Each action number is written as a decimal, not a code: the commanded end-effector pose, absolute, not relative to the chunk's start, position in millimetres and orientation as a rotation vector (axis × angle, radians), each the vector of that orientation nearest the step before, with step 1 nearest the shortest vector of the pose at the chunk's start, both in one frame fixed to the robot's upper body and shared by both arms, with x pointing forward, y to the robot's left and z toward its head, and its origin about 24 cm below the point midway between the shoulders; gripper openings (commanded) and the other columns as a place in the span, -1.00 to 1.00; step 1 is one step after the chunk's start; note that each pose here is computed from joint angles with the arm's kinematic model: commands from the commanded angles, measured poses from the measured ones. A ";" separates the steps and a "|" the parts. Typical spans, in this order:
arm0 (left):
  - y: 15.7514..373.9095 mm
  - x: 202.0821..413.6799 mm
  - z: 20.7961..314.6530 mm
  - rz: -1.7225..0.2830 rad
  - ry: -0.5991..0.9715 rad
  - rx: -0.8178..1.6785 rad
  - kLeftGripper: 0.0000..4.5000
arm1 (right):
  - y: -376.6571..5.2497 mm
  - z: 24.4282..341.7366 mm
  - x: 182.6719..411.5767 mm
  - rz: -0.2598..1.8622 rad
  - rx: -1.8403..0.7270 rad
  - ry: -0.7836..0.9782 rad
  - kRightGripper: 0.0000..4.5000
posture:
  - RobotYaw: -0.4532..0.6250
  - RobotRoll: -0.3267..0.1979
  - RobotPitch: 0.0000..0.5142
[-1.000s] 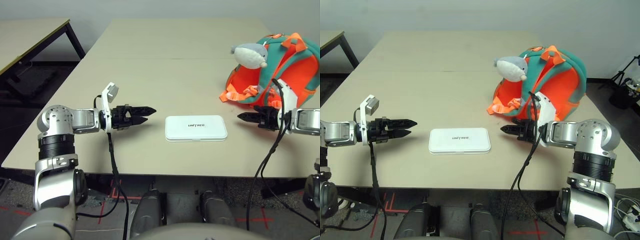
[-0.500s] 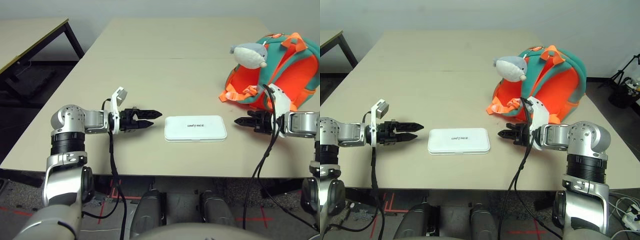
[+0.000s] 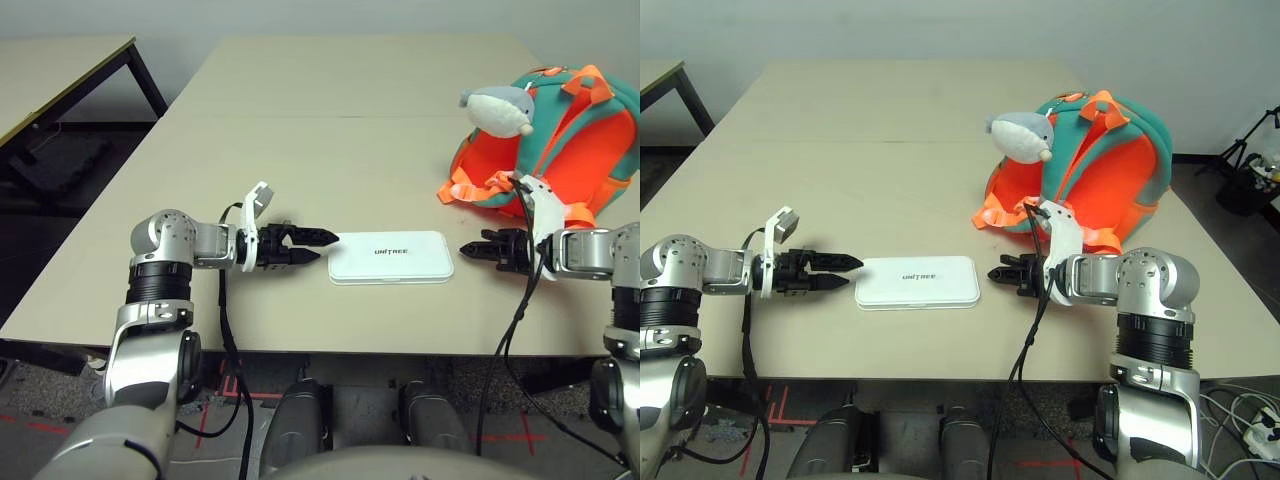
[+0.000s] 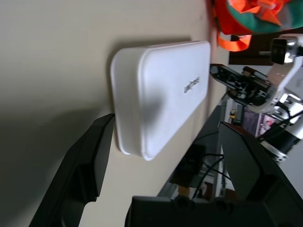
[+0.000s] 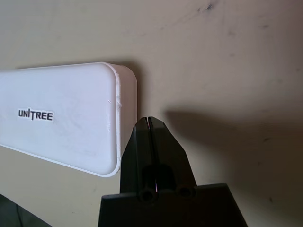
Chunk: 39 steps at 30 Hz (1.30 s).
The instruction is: Put the pencil case into the backpack and zip it.
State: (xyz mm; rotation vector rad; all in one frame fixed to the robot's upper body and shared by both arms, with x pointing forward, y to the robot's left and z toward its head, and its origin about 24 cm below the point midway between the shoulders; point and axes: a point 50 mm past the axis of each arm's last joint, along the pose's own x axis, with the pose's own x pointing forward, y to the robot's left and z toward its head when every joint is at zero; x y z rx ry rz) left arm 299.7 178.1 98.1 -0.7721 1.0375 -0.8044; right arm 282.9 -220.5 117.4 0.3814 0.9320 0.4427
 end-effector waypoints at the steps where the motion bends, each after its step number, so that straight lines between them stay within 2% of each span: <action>1: 178.1 298.9 90.6 -0.789 1.067 -0.780 1.00 | -215.2 113.3 277.6 0.462 0.352 0.978 -0.99 | -0.15 0.25 -0.74; 11: 176.5 301.4 87.1 -0.776 1.065 -0.793 1.00 | -197.9 108.4 275.6 0.526 0.317 0.997 -0.99 | -0.14 0.25 -0.74; 35: 174.2 301.7 86.3 -0.771 1.098 -0.791 1.00 | -169.6 118.0 288.6 0.603 0.309 0.954 -0.99 | -0.13 0.25 -0.77; 38: 174.8 301.5 86.0 -0.769 1.102 -0.794 0.72 | -168.3 119.5 290.0 0.605 0.311 0.947 -1.00 | -0.13 0.25 -0.78; 39: 175.0 301.1 86.2 -0.772 1.106 -0.796 0.57 | -168.1 119.7 290.2 0.605 0.311 0.946 -1.00 | -0.13 0.25 -0.78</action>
